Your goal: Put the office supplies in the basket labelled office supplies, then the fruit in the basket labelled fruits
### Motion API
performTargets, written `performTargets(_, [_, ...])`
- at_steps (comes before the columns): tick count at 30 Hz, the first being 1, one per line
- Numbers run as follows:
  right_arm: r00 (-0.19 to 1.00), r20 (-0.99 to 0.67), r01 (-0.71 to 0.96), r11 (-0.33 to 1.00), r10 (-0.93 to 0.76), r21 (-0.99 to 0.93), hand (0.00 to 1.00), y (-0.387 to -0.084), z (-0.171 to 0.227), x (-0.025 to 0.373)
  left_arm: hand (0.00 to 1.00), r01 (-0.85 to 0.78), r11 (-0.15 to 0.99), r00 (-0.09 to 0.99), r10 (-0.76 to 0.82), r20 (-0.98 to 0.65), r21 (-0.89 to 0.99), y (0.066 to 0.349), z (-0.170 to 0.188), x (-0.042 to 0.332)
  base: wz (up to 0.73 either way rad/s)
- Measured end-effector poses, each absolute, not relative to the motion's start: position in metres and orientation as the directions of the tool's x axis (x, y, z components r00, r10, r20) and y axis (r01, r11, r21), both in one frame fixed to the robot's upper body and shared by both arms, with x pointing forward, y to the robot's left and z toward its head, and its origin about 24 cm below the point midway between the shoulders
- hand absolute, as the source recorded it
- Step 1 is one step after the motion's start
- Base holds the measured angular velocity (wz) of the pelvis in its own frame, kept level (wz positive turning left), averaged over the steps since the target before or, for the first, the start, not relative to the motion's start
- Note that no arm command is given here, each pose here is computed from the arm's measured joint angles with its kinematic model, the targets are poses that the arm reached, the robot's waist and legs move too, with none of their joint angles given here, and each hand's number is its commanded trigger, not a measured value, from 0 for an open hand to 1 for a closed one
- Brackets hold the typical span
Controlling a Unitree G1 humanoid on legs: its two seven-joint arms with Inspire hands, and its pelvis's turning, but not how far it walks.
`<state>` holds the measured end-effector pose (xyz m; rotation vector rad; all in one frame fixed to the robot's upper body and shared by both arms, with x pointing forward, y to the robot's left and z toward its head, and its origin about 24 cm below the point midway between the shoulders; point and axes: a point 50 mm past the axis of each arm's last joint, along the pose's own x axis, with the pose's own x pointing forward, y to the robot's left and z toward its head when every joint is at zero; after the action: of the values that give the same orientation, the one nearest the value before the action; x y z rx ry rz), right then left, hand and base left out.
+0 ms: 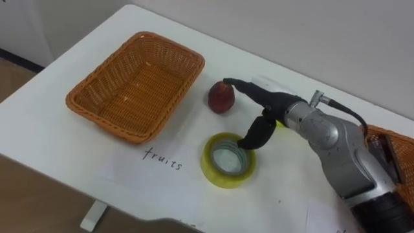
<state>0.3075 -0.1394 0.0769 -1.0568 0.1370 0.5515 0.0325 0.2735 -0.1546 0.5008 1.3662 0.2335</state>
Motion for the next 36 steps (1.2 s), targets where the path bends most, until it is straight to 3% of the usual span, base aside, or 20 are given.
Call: performTargets(36, [0.859, -0.322, -0.448, 0.283, 0.398, -0.848, 0.00, -0.117, 0.078, 0.294, 0.00, 0.135, 0.865, 0.211, 0.452, -0.867, 0.484, 0.276, -0.153, 0.040, 0.00])
